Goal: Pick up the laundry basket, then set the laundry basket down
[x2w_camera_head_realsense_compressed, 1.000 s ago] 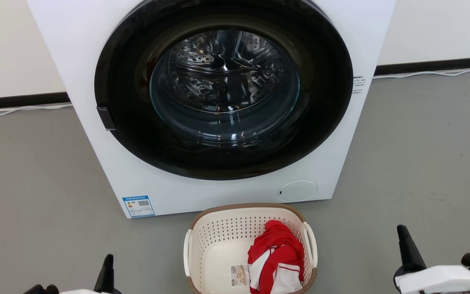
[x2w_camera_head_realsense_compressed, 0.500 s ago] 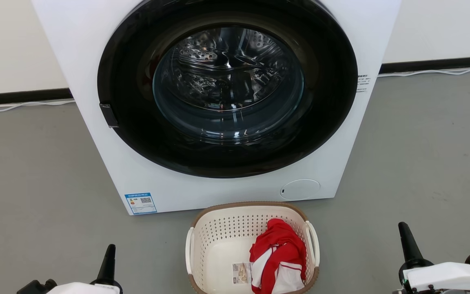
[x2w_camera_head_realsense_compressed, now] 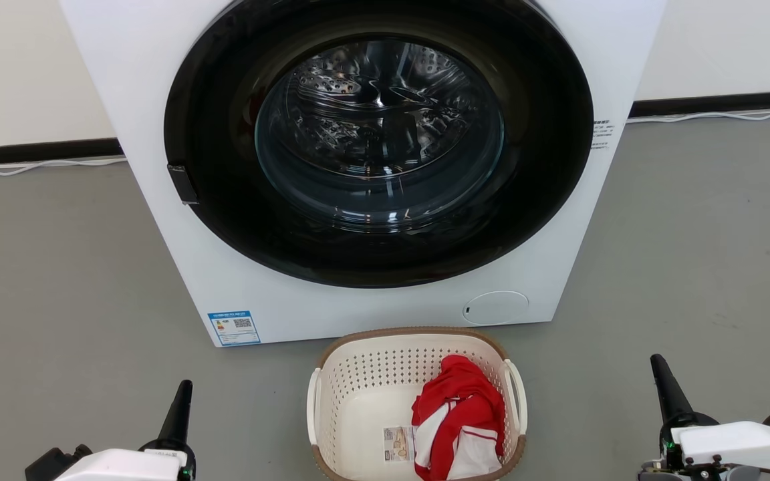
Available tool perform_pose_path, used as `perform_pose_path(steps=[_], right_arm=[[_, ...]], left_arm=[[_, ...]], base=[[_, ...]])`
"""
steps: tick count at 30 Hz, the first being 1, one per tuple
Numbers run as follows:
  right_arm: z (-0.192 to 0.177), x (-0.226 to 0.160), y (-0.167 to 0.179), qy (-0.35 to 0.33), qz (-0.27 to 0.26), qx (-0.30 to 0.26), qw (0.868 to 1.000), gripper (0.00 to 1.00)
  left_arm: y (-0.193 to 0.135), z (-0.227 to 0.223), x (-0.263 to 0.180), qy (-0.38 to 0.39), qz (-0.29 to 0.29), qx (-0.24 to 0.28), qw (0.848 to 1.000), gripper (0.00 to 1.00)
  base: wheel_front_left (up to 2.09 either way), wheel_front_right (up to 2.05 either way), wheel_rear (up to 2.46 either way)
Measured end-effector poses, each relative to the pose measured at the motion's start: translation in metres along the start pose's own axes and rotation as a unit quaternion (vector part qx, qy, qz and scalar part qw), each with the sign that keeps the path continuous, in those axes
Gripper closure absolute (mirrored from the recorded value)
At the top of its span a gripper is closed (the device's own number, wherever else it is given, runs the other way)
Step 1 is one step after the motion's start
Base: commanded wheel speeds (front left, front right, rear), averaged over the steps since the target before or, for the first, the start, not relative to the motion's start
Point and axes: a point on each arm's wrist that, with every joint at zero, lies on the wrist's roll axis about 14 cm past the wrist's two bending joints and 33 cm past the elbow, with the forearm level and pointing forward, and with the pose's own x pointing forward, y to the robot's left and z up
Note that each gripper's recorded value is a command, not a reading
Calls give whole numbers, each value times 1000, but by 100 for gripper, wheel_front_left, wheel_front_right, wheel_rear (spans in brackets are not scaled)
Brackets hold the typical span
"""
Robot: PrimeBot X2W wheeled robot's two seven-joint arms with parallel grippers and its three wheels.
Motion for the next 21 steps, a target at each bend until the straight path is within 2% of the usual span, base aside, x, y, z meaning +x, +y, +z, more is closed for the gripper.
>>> perform_pose_path(steps=[21], right_arm=[[-1, 9, 12, 9, 20, 122, 992, 100]], left_arm=[[-21, 3, 6, 10, -39, -102, 994, 100]], base=[[0, 0, 0]])
